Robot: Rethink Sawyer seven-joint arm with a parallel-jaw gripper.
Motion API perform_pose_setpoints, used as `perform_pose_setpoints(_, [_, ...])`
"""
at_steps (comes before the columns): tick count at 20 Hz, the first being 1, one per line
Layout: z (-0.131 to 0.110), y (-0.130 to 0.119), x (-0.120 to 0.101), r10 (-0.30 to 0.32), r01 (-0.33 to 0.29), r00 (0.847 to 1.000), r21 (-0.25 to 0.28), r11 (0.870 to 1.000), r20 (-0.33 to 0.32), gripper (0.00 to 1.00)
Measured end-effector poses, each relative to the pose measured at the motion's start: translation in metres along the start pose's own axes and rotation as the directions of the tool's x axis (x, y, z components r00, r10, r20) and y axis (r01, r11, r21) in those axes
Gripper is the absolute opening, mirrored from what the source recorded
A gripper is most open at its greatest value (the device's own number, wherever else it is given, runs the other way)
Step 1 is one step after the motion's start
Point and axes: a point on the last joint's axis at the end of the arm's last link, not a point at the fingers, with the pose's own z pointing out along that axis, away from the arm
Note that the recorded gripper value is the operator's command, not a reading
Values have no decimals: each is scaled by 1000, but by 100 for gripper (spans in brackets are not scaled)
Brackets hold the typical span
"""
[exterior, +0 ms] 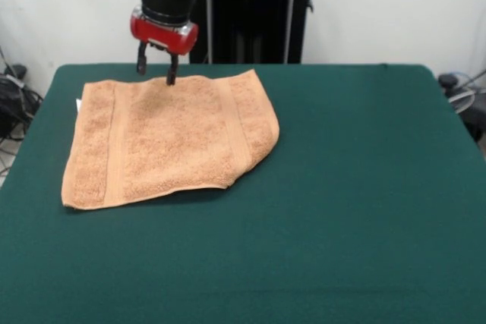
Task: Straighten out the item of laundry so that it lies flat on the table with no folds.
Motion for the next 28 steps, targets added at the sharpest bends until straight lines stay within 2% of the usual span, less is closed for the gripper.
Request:
perform_pose_setpoints(14, [3,5,0,12,-12,1000,-8,1000,-8,100])
perform_pose_setpoints(28, [3,31,-18,69,-69,998,-40,997,2,100])
